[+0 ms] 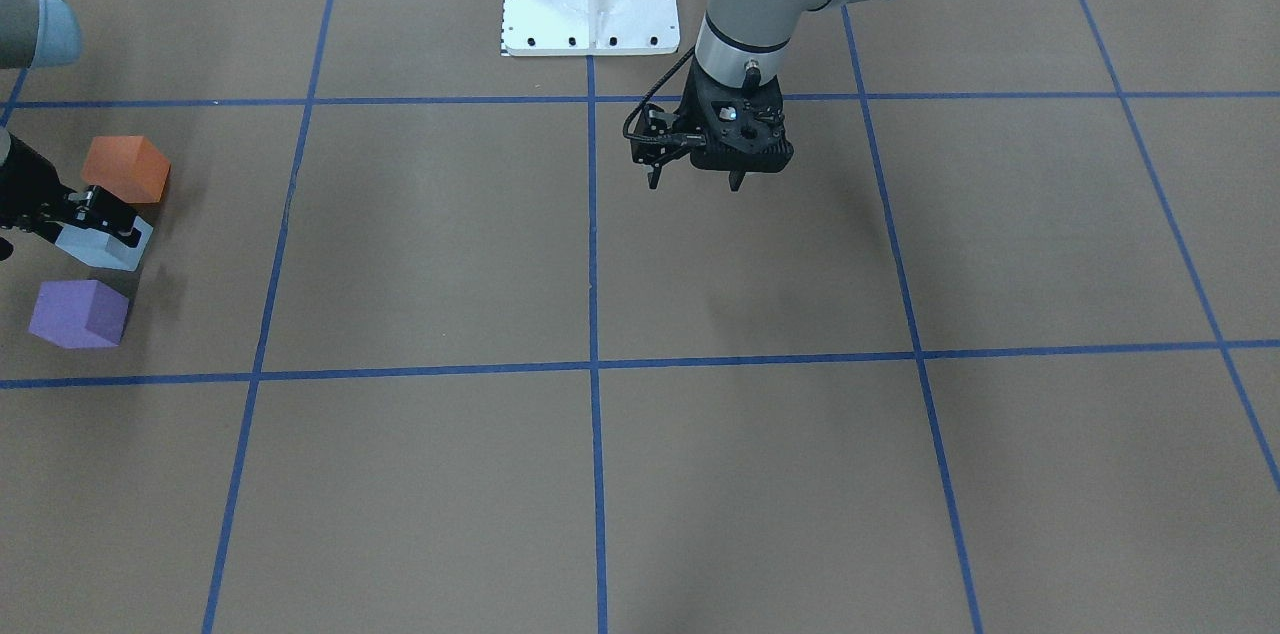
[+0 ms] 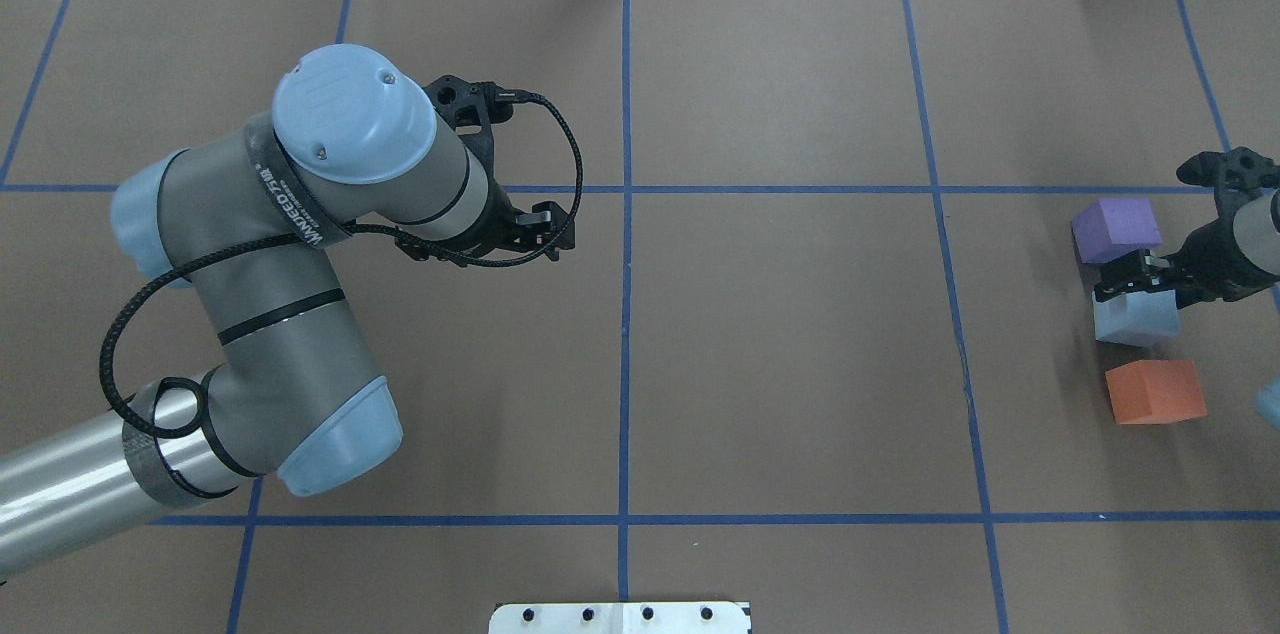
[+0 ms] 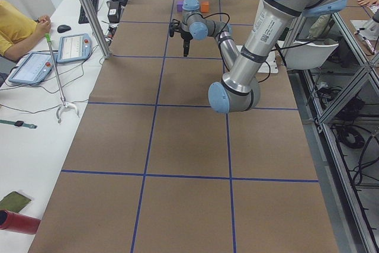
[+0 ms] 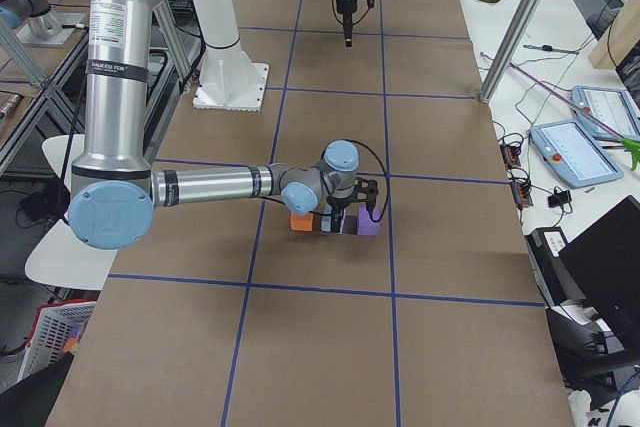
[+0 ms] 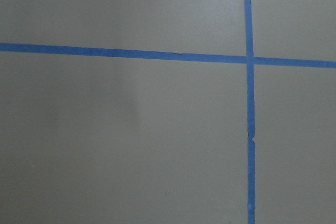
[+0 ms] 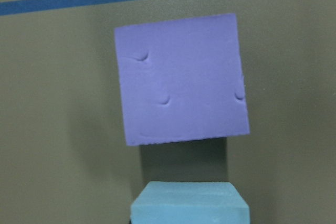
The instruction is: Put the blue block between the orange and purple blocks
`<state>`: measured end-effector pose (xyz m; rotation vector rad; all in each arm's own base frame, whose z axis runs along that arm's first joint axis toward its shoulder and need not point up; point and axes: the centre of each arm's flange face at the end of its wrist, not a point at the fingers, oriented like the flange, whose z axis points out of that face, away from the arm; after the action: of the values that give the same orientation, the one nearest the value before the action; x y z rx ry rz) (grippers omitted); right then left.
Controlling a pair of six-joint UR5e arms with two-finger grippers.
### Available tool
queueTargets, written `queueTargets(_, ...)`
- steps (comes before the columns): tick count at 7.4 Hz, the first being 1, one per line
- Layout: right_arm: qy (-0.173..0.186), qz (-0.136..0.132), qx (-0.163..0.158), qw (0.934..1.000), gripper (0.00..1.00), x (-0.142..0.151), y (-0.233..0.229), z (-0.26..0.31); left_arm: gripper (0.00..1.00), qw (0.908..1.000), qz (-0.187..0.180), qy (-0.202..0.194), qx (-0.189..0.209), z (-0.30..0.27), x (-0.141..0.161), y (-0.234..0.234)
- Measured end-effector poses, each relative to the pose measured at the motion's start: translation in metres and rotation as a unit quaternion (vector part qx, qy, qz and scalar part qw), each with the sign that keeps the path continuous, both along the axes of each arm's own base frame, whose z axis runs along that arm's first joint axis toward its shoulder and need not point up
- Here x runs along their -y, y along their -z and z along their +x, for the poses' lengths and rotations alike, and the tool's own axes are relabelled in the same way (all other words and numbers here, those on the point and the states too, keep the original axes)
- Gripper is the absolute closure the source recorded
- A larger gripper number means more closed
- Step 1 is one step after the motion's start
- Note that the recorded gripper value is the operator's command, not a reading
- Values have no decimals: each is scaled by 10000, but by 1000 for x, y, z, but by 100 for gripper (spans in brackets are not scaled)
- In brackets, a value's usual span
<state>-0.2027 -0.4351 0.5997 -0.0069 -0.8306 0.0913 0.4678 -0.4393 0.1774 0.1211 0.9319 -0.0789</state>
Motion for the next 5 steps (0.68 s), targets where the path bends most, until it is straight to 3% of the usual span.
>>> queueTargets(2, -29, 261, 168, 9995, 0, -10, -1, 11, 0, 10000, 33, 51, 7, -16, 1, -6)
queueTargets(5, -279, 615, 401, 9969, 0, -16, 0, 52, 0, 9996, 179, 70, 216, -90, -16, -60)
